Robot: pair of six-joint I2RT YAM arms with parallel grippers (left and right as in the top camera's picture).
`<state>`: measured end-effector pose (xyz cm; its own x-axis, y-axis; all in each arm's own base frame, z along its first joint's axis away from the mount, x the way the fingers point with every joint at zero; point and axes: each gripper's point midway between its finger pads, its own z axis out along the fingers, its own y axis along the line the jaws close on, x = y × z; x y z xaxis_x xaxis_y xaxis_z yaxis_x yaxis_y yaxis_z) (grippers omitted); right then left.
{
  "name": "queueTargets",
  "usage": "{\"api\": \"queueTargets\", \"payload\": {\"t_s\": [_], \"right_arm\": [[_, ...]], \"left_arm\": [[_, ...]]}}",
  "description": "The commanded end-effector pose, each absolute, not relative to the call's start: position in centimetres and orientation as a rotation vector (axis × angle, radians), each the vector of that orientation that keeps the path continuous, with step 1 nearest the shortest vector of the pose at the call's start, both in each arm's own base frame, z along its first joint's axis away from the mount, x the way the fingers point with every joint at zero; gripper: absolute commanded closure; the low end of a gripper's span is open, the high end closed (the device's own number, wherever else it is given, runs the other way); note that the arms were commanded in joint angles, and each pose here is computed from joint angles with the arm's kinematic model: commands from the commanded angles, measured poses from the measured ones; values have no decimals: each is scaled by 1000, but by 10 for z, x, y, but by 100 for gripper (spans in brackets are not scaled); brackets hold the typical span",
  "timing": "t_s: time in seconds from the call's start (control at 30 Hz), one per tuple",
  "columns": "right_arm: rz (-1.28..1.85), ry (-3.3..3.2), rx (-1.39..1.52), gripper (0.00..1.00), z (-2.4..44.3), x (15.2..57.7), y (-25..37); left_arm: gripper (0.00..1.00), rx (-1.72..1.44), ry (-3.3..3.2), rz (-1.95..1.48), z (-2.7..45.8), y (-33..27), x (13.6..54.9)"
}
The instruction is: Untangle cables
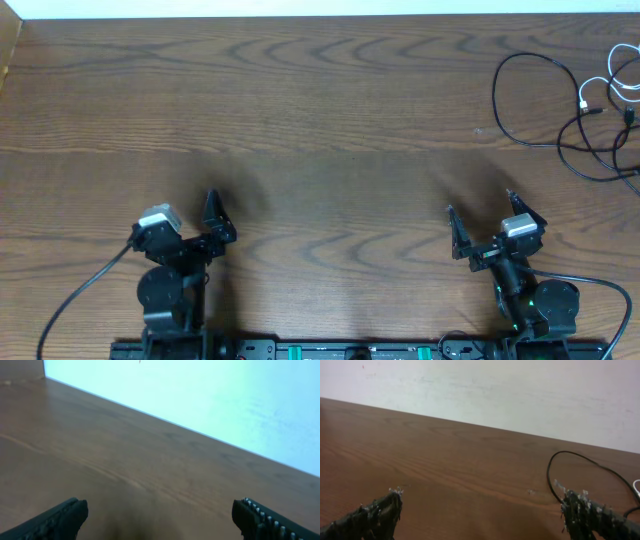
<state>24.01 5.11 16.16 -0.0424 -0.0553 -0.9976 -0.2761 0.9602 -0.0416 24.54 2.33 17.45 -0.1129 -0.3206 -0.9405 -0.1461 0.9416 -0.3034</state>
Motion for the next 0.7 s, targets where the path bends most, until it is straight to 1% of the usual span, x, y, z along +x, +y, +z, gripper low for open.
{"api": "queueTargets", "payload": {"t_s": [0.0, 0.33, 0.67], "right_arm": [[180, 1614, -233, 1, 161, 241, 48], [180, 1614, -233, 1, 161, 241, 48], [180, 1614, -233, 1, 161, 241, 48]], "left_arm": [[2, -349, 1640, -137, 169, 26, 245], [2, -356, 1688, -130, 137, 26, 242], [2, -351, 1693, -132, 136, 25, 243]]}}
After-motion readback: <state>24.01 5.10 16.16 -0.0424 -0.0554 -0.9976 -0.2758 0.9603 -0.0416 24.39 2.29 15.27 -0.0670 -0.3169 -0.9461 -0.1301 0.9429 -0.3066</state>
